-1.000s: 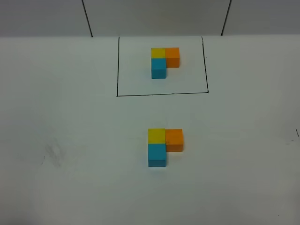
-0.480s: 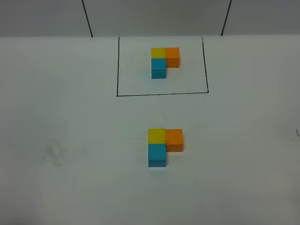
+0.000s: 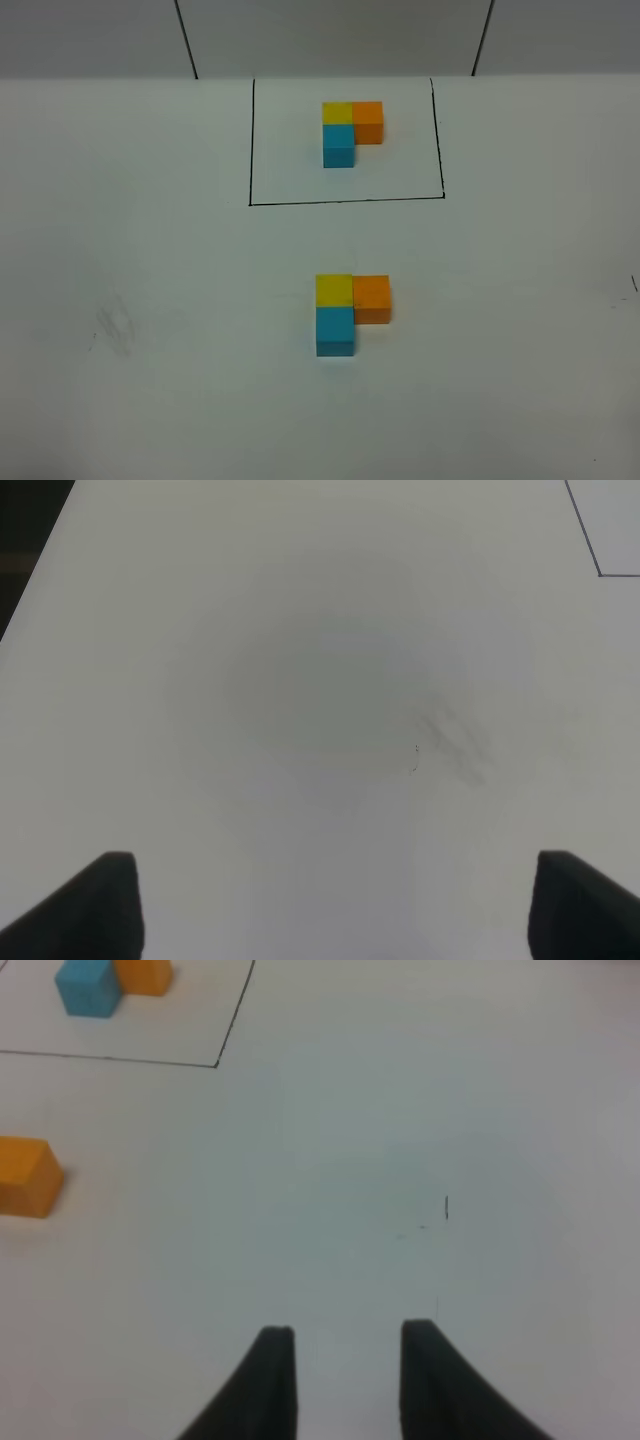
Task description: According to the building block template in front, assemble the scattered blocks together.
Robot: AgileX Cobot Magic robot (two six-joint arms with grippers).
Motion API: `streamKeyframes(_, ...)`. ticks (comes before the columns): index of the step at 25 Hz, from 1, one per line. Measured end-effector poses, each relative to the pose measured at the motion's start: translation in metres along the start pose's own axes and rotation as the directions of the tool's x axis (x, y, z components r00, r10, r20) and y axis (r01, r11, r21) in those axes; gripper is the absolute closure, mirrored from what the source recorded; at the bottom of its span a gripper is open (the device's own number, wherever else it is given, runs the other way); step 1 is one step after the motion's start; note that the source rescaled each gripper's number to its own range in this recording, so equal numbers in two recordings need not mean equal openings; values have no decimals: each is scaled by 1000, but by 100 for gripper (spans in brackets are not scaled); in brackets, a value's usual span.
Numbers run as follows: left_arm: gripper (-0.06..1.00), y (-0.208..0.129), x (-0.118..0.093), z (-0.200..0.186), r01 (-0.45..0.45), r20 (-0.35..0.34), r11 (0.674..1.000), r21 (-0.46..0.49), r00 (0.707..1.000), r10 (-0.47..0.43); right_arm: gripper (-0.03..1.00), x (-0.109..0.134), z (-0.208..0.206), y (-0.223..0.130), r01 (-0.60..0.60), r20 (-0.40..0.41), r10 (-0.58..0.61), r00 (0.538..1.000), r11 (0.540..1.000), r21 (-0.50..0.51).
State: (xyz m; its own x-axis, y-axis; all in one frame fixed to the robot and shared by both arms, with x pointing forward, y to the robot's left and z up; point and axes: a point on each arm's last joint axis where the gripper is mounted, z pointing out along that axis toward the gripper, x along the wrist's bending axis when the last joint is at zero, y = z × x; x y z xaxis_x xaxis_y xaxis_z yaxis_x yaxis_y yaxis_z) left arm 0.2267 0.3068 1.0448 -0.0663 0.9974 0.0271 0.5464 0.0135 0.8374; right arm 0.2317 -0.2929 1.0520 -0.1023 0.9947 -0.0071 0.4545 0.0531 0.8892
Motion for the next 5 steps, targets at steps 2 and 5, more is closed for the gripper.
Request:
streamKeyframes(2,29,0,0,0,0,0,1000,0,1000,0,97,0,0,0,1,0,-1,1000,1000,0)
streamKeyframes(5,29,0,0,0,0,0,1000,0,1000,0,97,0,0,0,1,0,-1,1000,1000,0)
